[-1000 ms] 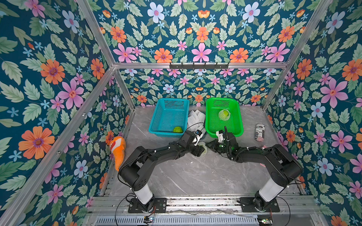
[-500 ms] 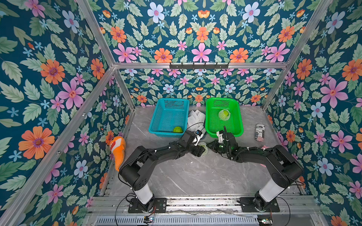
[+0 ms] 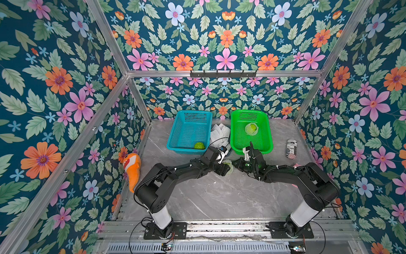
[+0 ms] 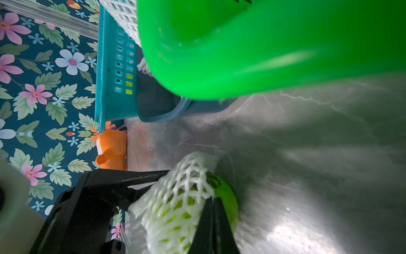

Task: Sleeve custard apples in foam nets
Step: Put on the foam net on the custard apple.

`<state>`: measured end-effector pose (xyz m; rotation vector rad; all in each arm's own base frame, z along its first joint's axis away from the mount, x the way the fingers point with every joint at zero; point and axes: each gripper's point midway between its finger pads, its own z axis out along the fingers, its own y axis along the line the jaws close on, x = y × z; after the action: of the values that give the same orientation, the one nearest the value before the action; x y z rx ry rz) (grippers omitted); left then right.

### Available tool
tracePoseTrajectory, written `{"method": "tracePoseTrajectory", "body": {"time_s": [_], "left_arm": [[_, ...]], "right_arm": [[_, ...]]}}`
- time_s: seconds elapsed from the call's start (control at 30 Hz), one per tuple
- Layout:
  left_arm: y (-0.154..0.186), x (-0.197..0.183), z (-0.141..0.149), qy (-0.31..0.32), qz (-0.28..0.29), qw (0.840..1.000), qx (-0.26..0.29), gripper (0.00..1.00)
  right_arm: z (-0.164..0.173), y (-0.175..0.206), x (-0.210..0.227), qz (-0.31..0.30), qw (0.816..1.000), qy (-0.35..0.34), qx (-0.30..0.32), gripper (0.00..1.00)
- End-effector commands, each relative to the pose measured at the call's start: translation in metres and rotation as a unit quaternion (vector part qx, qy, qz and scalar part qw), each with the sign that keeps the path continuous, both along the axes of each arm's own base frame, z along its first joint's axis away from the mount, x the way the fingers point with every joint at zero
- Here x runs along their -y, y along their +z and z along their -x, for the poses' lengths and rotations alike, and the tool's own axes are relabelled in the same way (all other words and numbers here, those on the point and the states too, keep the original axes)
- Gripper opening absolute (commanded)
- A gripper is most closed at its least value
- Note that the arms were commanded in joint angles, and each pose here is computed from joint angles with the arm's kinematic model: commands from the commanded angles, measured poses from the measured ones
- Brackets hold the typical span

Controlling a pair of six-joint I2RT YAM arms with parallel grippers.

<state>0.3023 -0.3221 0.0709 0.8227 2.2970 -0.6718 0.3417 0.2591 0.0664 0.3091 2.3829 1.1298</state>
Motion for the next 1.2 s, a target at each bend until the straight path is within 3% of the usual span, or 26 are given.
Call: {"method": "tracePoseTrajectory", "body": {"time_s": [0.0, 0.17, 0.4, 0.77, 1.17], "left_arm": [[-0.007, 0.0, 0.007, -0.008, -0.002, 1.0, -0.021, 0.75], [-0.009, -0.006, 0.011, -0.003, -0.008, 1.0, -0.023, 0.72], [-0.015, -0.013, 0.014, 0.007, -0.019, 0.999, -0.027, 0.73], [-0.02, -0.019, 0.016, 0.009, -0.034, 0.999, -0.032, 0.7], [-0.022, -0.025, 0.02, 0.014, -0.039, 0.998, -0.037, 0.69]], "right_arm": [[0.016, -0.021, 0.007, 0.015, 0.998, -0.007, -0.057, 0.04], [0.014, 0.008, 0.002, 0.001, 1.0, 0.008, -0.025, 0.07], [0.016, 0.017, -0.005, -0.011, 0.999, 0.028, -0.019, 0.13], [0.019, 0.027, -0.002, -0.028, 0.999, 0.024, 0.007, 0.32], [0.008, 0.021, 0.0, -0.047, 0.999, 0.012, 0.006, 0.23]]}}
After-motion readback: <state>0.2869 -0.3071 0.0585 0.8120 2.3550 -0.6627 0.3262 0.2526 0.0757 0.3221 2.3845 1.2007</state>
